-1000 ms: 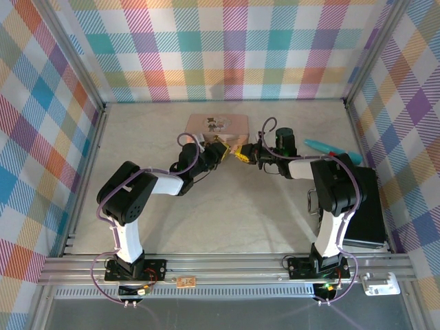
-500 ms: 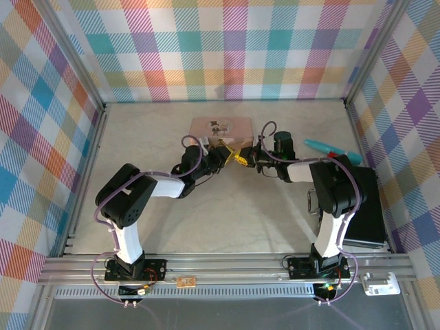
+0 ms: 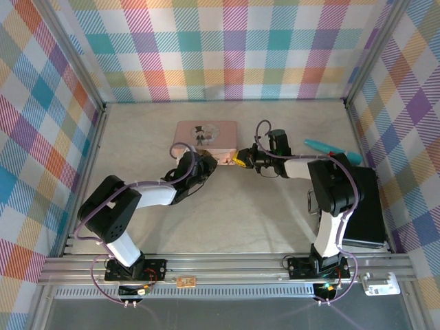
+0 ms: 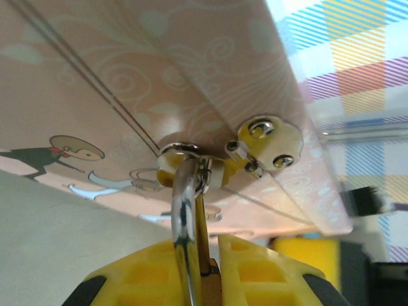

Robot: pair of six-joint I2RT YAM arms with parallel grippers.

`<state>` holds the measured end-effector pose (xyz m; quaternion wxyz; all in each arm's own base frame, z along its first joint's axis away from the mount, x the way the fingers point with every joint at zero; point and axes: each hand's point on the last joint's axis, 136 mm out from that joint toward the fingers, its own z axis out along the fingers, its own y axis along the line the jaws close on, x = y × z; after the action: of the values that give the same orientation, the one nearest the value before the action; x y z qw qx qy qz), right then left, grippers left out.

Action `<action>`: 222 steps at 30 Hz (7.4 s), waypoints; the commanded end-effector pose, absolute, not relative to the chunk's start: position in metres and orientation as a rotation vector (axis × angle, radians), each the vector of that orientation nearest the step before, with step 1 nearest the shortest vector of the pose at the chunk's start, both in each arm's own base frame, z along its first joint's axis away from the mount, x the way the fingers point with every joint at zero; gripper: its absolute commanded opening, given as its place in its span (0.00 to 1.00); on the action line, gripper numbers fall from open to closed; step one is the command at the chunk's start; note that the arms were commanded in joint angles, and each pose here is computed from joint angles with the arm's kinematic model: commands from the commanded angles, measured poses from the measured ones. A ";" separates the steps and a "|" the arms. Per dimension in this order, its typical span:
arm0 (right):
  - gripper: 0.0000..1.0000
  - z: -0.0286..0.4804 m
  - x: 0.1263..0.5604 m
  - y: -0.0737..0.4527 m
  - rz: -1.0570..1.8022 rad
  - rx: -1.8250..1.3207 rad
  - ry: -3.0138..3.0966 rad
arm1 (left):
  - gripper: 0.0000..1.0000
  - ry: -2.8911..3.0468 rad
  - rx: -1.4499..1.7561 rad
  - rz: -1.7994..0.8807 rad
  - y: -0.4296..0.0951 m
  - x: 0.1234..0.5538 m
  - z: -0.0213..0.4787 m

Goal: Unlock the padlock with the key

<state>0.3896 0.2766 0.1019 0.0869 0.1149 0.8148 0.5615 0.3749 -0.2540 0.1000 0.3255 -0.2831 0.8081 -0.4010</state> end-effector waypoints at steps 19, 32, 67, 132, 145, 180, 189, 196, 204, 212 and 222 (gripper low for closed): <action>0.00 0.122 0.364 0.245 1.318 0.106 2.468 | 0.16 2.076 -0.794 -1.034 -0.306 0.411 0.056; 0.00 0.138 0.317 0.221 1.132 0.002 2.420 | 0.64 2.148 -0.740 -1.123 -0.302 0.372 0.038; 0.00 0.151 0.333 0.238 1.326 0.469 2.178 | 0.51 1.844 -0.810 -1.501 -0.346 0.346 0.148; 0.51 0.193 0.312 0.235 1.400 -0.249 2.121 | 0.00 1.960 0.240 -1.520 -0.336 0.326 0.232; 0.35 0.210 0.295 0.266 1.598 -0.407 1.999 | 0.00 1.957 0.286 -1.535 -0.341 0.319 0.238; 0.00 0.131 0.319 0.241 1.343 -0.078 2.269 | 0.60 2.154 -0.356 -0.632 -0.256 0.355 0.130; 0.00 0.139 0.315 0.234 1.279 -0.117 2.247 | 0.62 2.230 -0.415 -0.276 -0.269 0.379 0.077; 0.00 0.137 0.314 0.227 1.269 -0.110 2.234 | 0.63 2.245 -0.405 -0.208 -0.283 0.405 0.055; 0.00 0.133 0.317 0.219 1.311 -0.083 2.241 | 0.57 2.277 -0.443 -0.227 -0.279 0.424 0.029; 0.00 0.127 0.321 0.216 1.360 -0.046 2.251 | 0.46 2.315 -0.413 -0.201 -0.279 0.431 0.012; 0.00 0.122 0.325 0.216 1.407 -0.014 2.255 | 0.20 2.332 -0.405 -0.142 -0.261 0.434 0.005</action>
<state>0.3250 0.2145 0.1155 0.2363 0.0032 0.8343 0.4981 0.4363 -0.2809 0.0310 0.3981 -0.1697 0.8963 -0.0966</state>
